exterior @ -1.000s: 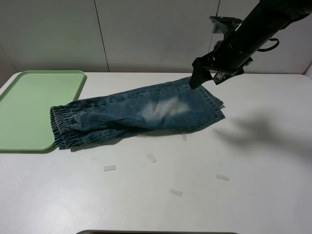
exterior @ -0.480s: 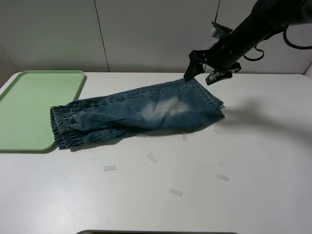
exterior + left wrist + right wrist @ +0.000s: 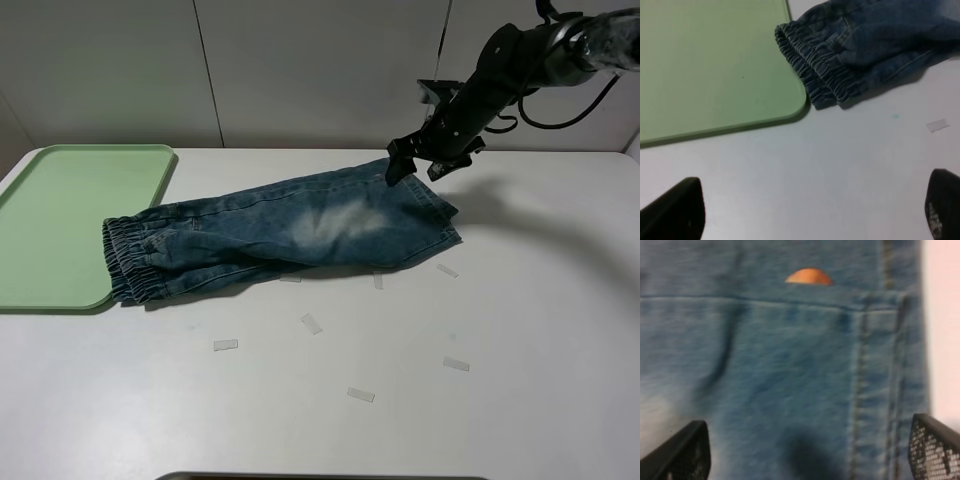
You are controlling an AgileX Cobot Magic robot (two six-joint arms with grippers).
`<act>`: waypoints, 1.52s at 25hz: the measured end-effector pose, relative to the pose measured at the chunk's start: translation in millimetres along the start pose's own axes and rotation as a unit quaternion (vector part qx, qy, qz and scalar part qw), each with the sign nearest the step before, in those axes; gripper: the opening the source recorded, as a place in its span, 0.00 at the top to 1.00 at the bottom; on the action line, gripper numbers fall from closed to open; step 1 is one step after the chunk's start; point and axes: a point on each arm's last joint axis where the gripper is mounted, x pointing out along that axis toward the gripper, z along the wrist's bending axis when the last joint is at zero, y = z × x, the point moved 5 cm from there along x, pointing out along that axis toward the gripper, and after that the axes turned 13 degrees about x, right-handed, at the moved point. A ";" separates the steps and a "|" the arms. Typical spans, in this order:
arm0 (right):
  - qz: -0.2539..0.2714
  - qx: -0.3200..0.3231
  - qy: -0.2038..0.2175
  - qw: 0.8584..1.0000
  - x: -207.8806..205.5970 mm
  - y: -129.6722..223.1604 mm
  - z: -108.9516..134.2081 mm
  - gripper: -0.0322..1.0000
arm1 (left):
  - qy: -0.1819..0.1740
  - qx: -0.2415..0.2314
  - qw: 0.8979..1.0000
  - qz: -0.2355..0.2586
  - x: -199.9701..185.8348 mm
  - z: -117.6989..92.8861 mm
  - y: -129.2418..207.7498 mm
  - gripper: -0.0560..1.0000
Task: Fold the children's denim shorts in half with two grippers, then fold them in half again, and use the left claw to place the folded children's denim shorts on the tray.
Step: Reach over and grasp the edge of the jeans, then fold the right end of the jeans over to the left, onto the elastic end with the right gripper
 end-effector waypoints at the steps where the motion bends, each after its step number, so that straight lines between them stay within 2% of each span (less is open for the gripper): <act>1: 0.000 0.003 0.003 1.000 3.2 0.2 -5.1 0.39 | 0.000 0.000 1.000 0.000 0.0 0.0 0.0 0.12; 9: 0.030 0.028 0.009 0.999 20.9 9.8 -30.7 0.39 | 0.000 0.000 1.000 0.000 0.0 0.0 0.0 0.12; 17: 0.045 0.043 -0.011 0.998 22.2 13.1 -25.0 0.41 | 0.000 0.000 1.000 0.000 0.0 0.0 0.0 0.12; 19: 0.055 0.048 -0.022 0.997 23.2 15.9 -18.2 0.49 | 0.000 0.000 1.000 0.000 0.0 0.0 0.0 0.12; 24: 0.073 0.039 -0.030 0.996 30.7 23.2 -4.0 0.84 | 0.000 0.000 1.000 0.000 0.0 0.0 0.0 0.12; 26: 0.076 0.029 -0.024 0.996 32.0 24.7 -0.8 0.93 | 0.000 0.000 1.000 0.000 0.0 0.0 0.0 0.12; 29: 0.081 0.037 0.006 0.996 32.4 26.7 -5.5 0.96 | -0.001 -0.001 1.000 0.000 0.0 0.1 0.0 0.12; 34: 0.079 0.054 0.116 0.989 14.0 25.3 -31.7 0.97 | -0.001 -0.001 1.000 0.000 0.0 0.1 0.0 0.12; 38: 0.049 0.090 0.184 0.978 -16.4 20.3 -57.6 0.97 | -0.001 -0.001 1.000 0.000 0.0 0.1 0.0 0.12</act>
